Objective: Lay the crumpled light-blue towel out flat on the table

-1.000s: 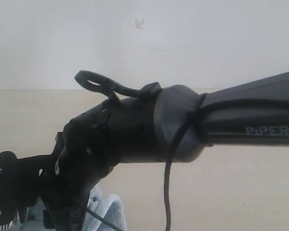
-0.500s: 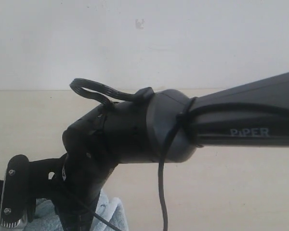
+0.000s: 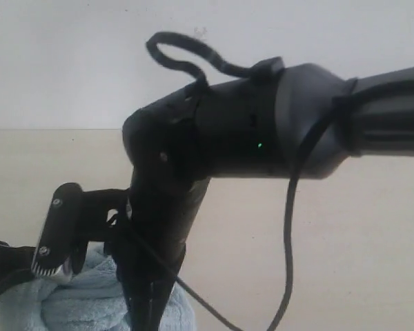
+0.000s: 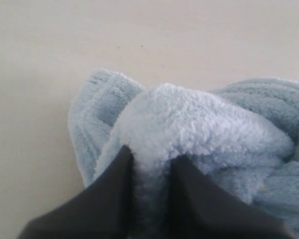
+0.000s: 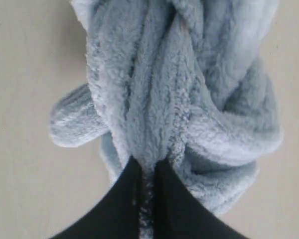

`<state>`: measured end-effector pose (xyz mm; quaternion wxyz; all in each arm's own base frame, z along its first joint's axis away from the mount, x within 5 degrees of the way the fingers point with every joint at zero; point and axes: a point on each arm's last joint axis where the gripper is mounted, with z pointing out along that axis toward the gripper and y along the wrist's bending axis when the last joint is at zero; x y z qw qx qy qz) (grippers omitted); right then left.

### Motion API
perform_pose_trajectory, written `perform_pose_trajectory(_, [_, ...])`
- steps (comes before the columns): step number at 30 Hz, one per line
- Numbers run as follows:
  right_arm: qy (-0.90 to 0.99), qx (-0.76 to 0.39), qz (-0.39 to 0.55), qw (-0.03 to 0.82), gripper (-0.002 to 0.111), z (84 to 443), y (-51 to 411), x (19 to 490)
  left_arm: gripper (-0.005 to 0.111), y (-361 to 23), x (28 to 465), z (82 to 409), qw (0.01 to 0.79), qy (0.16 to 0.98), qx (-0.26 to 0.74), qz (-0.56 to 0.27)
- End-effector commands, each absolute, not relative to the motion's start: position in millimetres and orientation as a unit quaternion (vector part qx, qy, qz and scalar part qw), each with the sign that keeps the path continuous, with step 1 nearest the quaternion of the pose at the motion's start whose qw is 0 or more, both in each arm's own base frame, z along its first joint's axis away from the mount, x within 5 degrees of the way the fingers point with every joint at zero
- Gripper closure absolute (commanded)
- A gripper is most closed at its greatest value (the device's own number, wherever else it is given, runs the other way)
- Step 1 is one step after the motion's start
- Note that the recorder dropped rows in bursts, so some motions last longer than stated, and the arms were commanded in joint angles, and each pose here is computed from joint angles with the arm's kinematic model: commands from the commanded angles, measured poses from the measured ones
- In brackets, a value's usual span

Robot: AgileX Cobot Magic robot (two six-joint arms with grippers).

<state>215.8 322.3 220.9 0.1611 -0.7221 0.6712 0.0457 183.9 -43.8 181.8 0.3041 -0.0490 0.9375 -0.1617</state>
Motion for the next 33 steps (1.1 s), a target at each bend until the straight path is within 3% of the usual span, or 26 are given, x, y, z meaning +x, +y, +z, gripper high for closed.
perform_pose_trajectory(1, [0.709, -0.698, 0.045, 0.094, 0.108, 230.8, 288.5, 220.2, 0.103, -29.1, 185.9, 191.3, 0.348, 0.923, -0.085, -0.143])
perform_pose_trajectory(19, [0.846, -0.517, 0.028, 0.126, 0.108, 291.1, 136.5, 248.9, 0.103, -21.8, 185.2, 192.1, 0.349, 0.921, -0.103, -0.140])
perform_pose_trajectory(33, [0.946, -0.290, 0.004, 0.148, 0.108, 288.4, 57.4, 259.7, 0.103, -21.9, 185.0, 192.0, 0.349, 0.921, -0.102, -0.140])
